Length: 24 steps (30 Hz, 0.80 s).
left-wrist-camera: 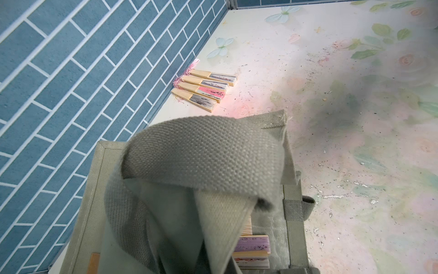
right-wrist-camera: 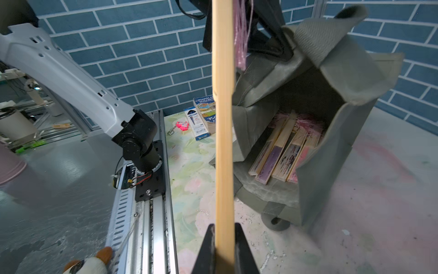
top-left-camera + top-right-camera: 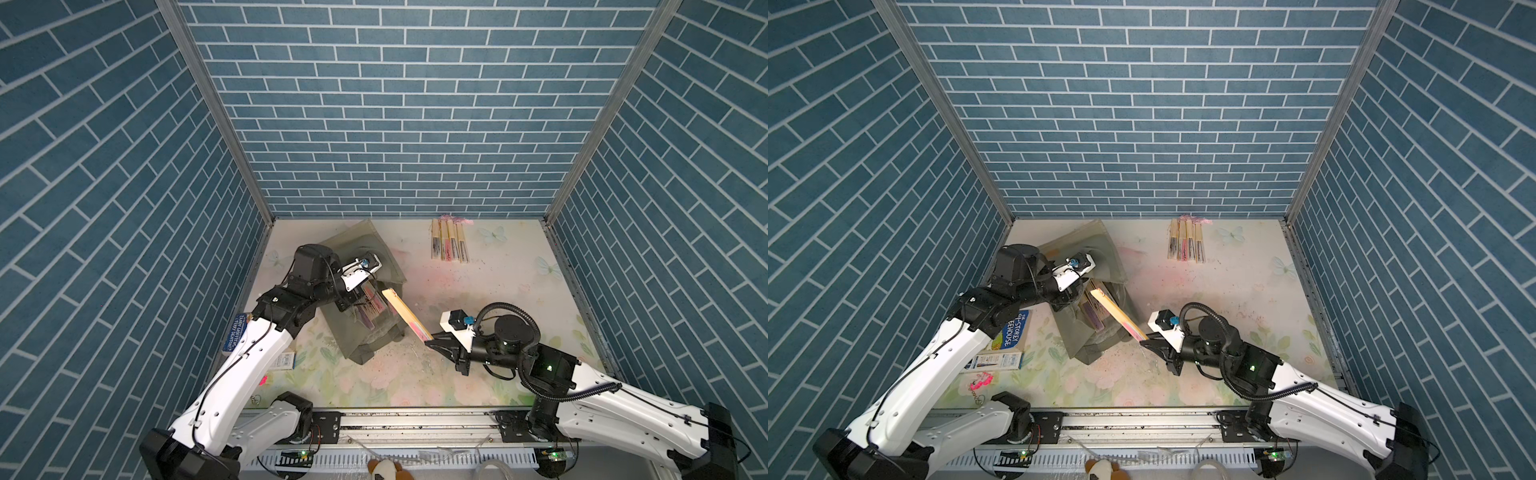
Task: Take out the folding fans from the tote bags
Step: Place the folding fan at the center of the board.
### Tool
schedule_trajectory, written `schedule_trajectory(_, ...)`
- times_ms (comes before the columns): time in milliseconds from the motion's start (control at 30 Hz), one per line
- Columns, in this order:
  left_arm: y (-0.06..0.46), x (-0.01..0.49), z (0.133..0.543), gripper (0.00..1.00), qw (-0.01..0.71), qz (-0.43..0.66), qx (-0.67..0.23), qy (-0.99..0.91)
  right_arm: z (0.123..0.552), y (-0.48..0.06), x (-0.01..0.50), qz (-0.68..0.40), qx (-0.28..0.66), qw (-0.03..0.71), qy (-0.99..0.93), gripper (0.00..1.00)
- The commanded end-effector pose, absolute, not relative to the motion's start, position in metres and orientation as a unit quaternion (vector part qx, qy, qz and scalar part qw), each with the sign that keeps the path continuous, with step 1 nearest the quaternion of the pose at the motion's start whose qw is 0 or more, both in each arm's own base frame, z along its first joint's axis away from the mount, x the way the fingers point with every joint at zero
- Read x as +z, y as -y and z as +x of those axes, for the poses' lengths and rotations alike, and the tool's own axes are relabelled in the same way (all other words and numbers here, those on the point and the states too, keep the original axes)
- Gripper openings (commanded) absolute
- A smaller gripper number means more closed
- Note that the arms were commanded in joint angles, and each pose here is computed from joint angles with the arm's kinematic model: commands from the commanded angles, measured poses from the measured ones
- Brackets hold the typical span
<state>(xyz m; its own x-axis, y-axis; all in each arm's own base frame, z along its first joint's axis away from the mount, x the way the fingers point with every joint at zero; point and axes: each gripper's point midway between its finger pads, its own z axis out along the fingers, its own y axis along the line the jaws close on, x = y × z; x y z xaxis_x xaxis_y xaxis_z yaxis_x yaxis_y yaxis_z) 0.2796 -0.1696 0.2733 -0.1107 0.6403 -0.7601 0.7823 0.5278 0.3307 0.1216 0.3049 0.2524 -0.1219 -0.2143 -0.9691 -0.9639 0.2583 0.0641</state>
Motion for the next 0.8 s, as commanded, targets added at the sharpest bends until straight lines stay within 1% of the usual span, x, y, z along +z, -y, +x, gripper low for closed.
schedule_trajectory(0,0.171,0.274,0.281,0.00,0.470,0.477,-0.076,-0.739,0.150,-0.309,0.281,-0.451,0.355,0.532,-0.623,0.00)
schedule_trajectory(100,0.172,0.273,0.281,0.00,0.471,0.478,-0.075,-0.738,0.177,-0.312,0.286,-0.421,0.343,0.534,-0.648,0.00)
schedule_trajectory(233,0.173,0.274,0.281,0.00,0.470,0.478,-0.078,-0.738,0.213,-0.314,0.289,-0.398,0.325,0.518,-0.683,0.00)
schedule_trajectory(400,0.172,0.271,0.282,0.00,0.469,0.478,-0.075,-0.739,0.248,-0.308,0.304,-0.374,0.326,0.522,-0.694,0.00)
schedule_trajectory(533,0.172,0.268,0.282,0.00,0.466,0.479,-0.075,-0.740,0.287,-0.295,0.312,-0.336,0.318,0.523,-0.716,0.00)
schedule_trajectory(767,0.172,0.267,0.283,0.00,0.466,0.479,-0.073,-0.741,0.356,-0.262,0.308,-0.280,0.300,0.502,-0.761,0.00)
